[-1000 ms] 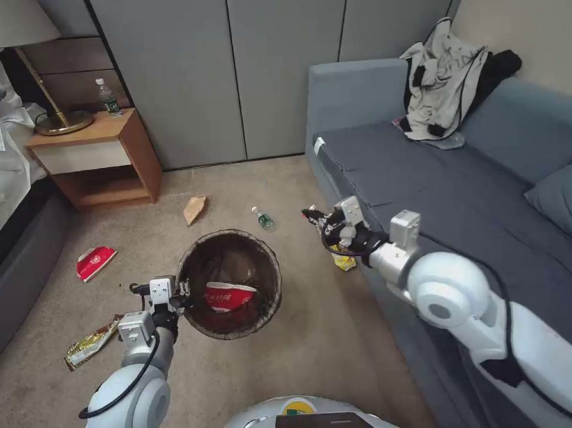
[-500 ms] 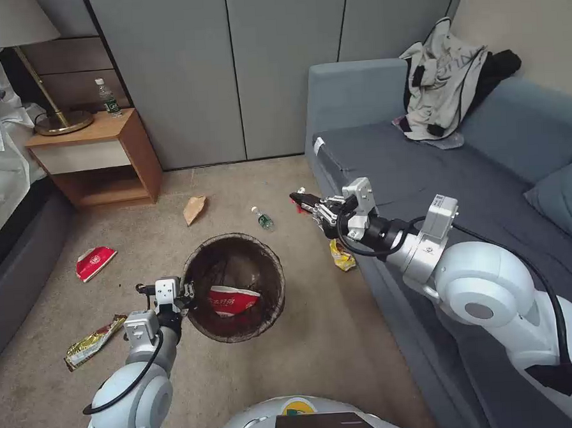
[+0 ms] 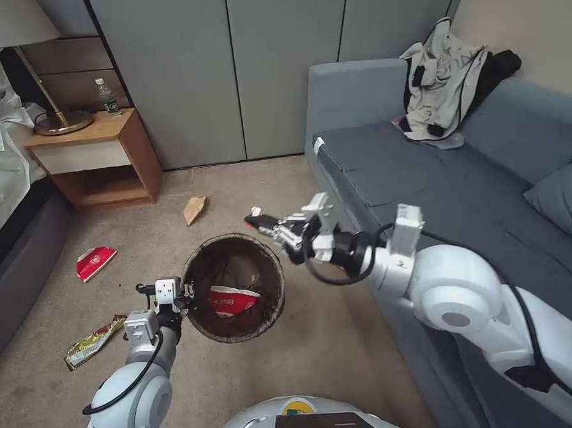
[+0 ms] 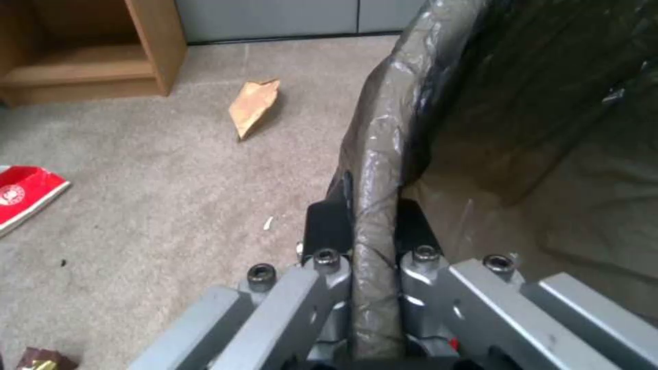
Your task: Pick up the trash bin, then pick up the garbage from the floor and place it into the trash bin.
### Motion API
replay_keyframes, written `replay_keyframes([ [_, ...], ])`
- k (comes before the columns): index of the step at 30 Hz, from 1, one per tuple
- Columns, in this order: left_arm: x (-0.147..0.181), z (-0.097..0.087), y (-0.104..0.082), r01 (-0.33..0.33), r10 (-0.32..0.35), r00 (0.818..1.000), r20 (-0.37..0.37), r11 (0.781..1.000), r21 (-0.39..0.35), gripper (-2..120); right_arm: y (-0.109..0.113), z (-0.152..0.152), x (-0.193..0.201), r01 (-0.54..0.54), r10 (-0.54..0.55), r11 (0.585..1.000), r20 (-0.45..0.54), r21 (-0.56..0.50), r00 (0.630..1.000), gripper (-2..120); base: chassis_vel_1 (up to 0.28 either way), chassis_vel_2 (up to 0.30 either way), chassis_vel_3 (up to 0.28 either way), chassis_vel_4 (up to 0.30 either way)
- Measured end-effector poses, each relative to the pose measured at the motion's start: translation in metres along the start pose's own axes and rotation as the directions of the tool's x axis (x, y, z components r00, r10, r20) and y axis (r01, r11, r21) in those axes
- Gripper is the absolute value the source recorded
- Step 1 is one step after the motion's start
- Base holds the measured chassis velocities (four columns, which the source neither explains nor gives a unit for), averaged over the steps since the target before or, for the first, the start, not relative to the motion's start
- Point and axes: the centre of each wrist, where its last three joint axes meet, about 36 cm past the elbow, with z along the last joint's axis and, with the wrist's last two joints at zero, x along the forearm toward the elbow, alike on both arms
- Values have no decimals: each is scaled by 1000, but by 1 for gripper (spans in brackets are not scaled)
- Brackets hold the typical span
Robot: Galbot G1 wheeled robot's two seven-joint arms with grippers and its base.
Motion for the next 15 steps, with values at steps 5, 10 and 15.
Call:
replay_keyframes([
  [5, 0, 0, 1, 3, -3, 1000, 1, 1000, -1, 0, 8, 11, -15, 41, -42, 999, -30, -21, 999, 0, 0, 0, 0, 0],
  [10, 0, -1, 1, 4, -4, 1000, 4, 1000, 0, 0, 13, 22, -24, 61, -64, 997, -60, -40, 996, 0, 0, 0, 0, 0],
  [15, 1, -2, 0, 4, -4, 1000, 8, 1000, 3, 0, 14, 31, -28, 62, -65, 997, -88, -42, 994, 0, 0, 0, 0, 0],
])
